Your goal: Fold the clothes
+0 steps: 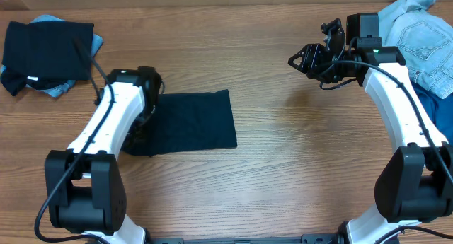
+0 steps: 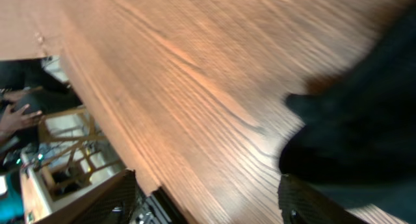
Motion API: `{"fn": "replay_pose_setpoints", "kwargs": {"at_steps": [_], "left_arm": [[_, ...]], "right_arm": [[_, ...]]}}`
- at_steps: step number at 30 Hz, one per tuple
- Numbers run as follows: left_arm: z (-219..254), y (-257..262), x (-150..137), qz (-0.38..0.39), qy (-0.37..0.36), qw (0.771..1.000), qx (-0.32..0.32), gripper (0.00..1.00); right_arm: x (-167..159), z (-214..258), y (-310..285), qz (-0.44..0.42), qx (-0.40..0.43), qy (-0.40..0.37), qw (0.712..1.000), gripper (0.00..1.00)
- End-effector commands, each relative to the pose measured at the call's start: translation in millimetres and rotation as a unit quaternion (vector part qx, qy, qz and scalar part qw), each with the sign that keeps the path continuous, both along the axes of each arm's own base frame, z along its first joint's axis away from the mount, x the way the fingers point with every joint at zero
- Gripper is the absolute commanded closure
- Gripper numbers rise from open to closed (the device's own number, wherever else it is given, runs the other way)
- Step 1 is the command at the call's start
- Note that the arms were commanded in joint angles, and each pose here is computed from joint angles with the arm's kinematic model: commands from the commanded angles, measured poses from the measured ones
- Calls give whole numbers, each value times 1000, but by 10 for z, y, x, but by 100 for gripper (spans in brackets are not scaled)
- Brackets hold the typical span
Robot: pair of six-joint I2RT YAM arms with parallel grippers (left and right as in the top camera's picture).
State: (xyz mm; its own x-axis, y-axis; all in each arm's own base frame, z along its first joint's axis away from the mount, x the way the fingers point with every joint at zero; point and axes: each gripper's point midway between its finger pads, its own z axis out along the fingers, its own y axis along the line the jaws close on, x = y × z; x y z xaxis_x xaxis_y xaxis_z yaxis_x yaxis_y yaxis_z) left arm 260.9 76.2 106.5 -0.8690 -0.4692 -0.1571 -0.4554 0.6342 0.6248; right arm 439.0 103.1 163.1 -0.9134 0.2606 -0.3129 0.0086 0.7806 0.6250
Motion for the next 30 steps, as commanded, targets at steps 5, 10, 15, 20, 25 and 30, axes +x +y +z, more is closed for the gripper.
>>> {"fn": "replay_pose_setpoints", "kwargs": {"at_steps": [5, 10, 15, 20, 25, 30], "left_arm": [[262, 337, 90, 34, -38, 998, 38, 23], [169, -135, 474, -42, -61, 991, -114, 26], [42, -647, 779, -120, -96, 971, -184, 21], [-189, -1106, 1006, -227, -113, 930, -267, 20], [-535, -1228, 960, -317, -91, 888, -320, 19], [-782, -931, 906, -291, -96, 899, -312, 23]], "right_arm": [[-16, 86, 13, 7, 0, -8, 1000, 44], [-4, 68, -19, 1, -10, -8, 1000, 43], [-12, 60, -24, 1, -11, -6, 1000, 43], [-18, 56, -24, 1, -11, -4, 1000, 43], [-44, 33, -35, -1, -14, 4, 1000, 43], [-55, 28, -35, -3, -13, 8, 1000, 44]]}}
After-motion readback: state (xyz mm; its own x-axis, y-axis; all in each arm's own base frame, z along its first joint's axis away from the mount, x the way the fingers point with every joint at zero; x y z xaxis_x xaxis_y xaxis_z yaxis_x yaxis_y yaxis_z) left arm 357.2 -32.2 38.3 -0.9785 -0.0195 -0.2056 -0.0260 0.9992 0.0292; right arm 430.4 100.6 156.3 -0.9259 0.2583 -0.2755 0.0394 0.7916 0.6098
